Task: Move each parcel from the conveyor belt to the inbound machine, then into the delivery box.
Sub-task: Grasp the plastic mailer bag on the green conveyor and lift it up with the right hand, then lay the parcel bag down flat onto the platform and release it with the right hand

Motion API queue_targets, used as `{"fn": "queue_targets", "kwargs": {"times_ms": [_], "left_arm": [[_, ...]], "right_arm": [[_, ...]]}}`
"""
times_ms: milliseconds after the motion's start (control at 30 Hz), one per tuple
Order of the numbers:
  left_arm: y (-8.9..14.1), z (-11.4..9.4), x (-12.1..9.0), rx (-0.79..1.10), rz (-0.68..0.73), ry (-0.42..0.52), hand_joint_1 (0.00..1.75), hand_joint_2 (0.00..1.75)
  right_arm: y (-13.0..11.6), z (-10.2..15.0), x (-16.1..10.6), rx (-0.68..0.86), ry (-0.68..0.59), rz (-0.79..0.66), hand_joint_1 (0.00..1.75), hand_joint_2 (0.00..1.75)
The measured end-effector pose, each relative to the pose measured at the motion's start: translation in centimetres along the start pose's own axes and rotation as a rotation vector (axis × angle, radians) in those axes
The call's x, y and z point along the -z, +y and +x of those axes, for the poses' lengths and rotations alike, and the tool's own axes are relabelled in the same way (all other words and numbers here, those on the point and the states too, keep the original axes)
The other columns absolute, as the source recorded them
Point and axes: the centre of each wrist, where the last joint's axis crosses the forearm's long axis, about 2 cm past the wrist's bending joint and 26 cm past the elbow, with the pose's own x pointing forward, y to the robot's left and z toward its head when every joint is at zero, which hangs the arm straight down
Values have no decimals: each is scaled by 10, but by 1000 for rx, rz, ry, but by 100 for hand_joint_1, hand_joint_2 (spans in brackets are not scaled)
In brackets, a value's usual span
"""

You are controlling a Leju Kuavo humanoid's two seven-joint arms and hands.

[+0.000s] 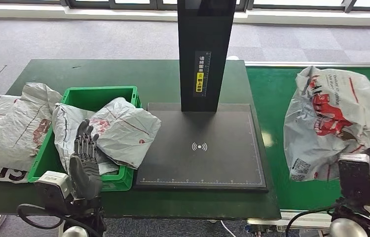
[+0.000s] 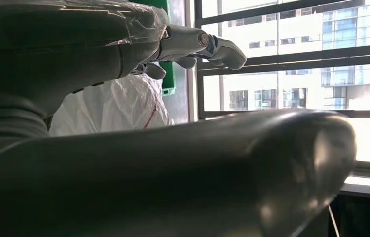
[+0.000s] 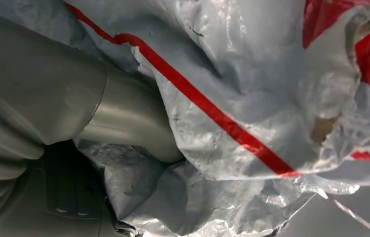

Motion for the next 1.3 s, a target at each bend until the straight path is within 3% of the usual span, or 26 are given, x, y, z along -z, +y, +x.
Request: {"fn": "queue_targets", "kwargs": {"times_ms": [167,333,433,600,833,1033,1233,1267,1300], "left_arm": [[0,0,0,-8,0,-5,0,0],[-1,0,1,-20,-5,-6,0,0],[-2,-1,3,-26,-15,-3,0,0],[-9,-1,10,-32,-43,3,0,0],[-15,-2,15,-2,-31,-3,0,0],[-18,-4,13,18,-16,2,0,0],[-21,-6,14,25,-19,10,0,0],[-21,-7,14,26,-19,12,0,0],[-21,-7,14,26,-20,13,0,0]], "right_arm": [[-19,17,5,10,-61,-95,175,175],[-14,20,12,41,-38,-11,175,175],[5,17,11,43,34,109,175,175],[58,11,-3,43,161,366,175,175],[128,30,-27,126,272,652,175,175],[166,53,-31,191,280,754,175,175],[185,65,-21,216,275,773,175,175],[187,65,-20,216,276,776,170,175],[188,65,-19,216,277,778,129,175]]}}
